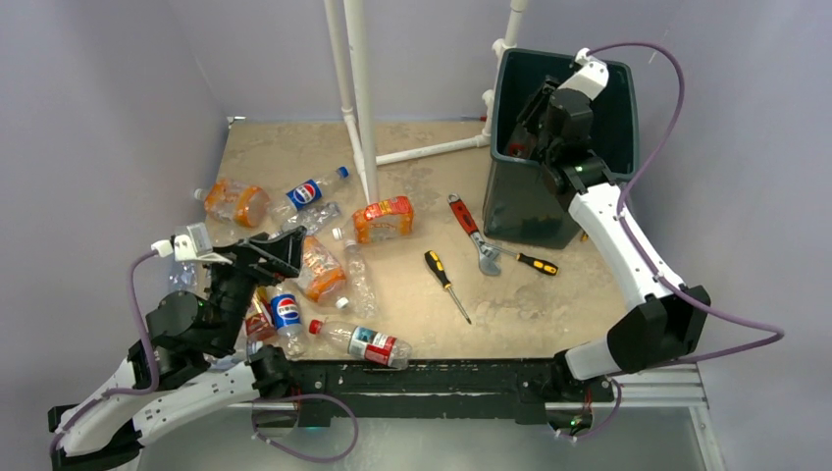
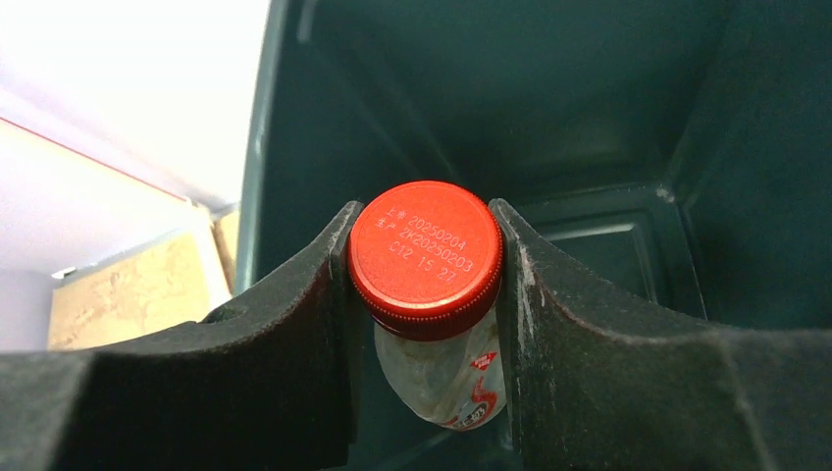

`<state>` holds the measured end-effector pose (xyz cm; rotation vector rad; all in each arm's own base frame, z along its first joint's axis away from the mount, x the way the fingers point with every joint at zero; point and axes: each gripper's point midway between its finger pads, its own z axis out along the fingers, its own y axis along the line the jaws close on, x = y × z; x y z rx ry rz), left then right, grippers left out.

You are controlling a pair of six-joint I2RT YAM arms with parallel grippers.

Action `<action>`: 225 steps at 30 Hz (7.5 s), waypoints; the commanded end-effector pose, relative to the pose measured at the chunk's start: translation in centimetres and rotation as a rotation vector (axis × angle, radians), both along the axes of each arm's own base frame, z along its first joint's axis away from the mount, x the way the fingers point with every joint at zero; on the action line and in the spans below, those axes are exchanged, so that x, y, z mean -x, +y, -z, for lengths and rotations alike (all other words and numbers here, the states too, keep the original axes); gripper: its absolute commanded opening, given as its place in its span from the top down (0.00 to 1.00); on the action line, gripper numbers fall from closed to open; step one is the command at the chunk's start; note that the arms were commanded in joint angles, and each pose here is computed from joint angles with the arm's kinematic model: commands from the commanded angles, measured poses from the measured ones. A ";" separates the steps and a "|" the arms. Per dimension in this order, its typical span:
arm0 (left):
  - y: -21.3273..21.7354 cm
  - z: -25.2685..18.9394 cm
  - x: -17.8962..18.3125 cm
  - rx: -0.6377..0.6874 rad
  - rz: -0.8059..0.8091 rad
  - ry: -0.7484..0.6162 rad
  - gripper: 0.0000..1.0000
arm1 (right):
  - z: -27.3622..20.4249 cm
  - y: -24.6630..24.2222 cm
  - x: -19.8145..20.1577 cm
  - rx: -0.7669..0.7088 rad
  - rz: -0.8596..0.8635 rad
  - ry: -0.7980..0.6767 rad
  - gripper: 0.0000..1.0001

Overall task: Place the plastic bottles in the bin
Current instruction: Place the plastic bottle in the trash bin, then pick up the plastic bottle from the corner of the board.

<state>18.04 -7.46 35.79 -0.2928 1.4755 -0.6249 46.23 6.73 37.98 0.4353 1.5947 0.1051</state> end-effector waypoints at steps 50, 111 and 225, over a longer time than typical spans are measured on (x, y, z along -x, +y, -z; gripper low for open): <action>-3.9 10.0 -1.9 -0.189 -0.095 0.380 0.06 | 13.7 26.2 32.6 0.032 -1.336 0.101 0.04; -3.8 3.0 -0.3 -0.023 0.031 0.313 0.10 | 20.2 28.6 43.2 0.375 -1.662 0.323 0.58; -20.2 1.4 8.5 -0.292 1.066 -0.156 0.75 | -6.8 26.8 30.6 -0.094 -1.192 -0.083 0.38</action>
